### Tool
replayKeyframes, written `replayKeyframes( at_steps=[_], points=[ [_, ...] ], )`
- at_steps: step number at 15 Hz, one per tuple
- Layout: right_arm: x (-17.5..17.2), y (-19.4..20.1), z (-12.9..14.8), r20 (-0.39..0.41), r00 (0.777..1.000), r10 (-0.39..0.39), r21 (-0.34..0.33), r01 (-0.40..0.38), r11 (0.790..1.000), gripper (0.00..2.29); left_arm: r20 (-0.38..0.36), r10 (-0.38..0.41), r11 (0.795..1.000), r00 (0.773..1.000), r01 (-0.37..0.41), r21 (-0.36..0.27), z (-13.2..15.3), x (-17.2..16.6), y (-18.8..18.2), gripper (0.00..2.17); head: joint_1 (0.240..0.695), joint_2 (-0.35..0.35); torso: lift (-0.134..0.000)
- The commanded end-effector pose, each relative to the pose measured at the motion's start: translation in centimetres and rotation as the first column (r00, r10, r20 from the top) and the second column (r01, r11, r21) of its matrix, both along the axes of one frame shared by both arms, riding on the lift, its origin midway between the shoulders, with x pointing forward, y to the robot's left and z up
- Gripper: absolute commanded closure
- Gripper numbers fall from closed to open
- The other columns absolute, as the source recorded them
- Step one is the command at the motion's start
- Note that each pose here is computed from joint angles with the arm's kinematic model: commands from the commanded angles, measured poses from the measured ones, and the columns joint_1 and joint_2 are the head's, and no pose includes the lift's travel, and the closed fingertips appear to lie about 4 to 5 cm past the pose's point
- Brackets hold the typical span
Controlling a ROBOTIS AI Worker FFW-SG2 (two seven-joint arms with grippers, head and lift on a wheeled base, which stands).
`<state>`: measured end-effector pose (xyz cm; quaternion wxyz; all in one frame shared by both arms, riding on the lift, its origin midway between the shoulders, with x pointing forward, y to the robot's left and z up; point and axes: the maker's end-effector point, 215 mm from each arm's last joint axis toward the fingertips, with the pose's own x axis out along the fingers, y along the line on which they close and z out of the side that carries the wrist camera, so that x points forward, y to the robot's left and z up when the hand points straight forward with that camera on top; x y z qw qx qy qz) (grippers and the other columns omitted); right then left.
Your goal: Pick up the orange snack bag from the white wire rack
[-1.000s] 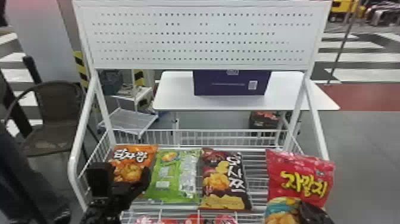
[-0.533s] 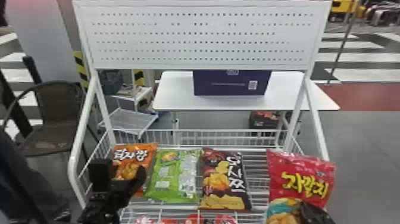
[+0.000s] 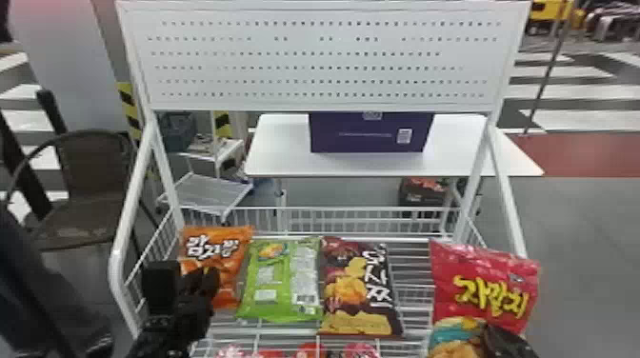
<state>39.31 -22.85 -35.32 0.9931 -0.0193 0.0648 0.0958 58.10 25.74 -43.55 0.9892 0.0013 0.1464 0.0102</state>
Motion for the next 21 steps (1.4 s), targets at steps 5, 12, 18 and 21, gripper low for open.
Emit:
replayKeyframes(
  at_steps=[5, 12, 18, 21],
  points=[
    [0.2, 0.3, 0.2, 0.004, 1.000, 0.004, 0.007, -0.004, 1.000, 2.22, 0.084, -0.006, 1.000, 0.996, 0.009, -0.026, 4.4, -3.3, -0.7, 1.74, 0.499, 0.000, 0.000],
    [0.3, 1.0, 0.2, 0.004, 1.000, 0.013, 0.021, -0.013, 1.000, 2.22, 0.212, 0.079, 0.994, 0.974, -0.060, -0.094, 6.2, -12.2, 2.2, 1.74, 0.499, 0.000, 0.000],
    [0.5, 1.4, -0.1, -0.003, 1.000, 0.017, 0.029, -0.017, 0.999, 2.22, 0.260, 0.060, 0.991, 0.964, -0.026, -0.130, 8.8, -17.3, 0.0, 1.74, 0.499, 0.000, 0.000],
    [0.5, 1.5, -0.2, -0.004, 1.000, 0.018, 0.030, -0.018, 0.999, 2.22, 0.269, 0.049, 0.991, 0.962, -0.014, -0.133, 9.3, -19.0, -0.7, 1.74, 0.499, 0.000, 0.000]
  ],
)
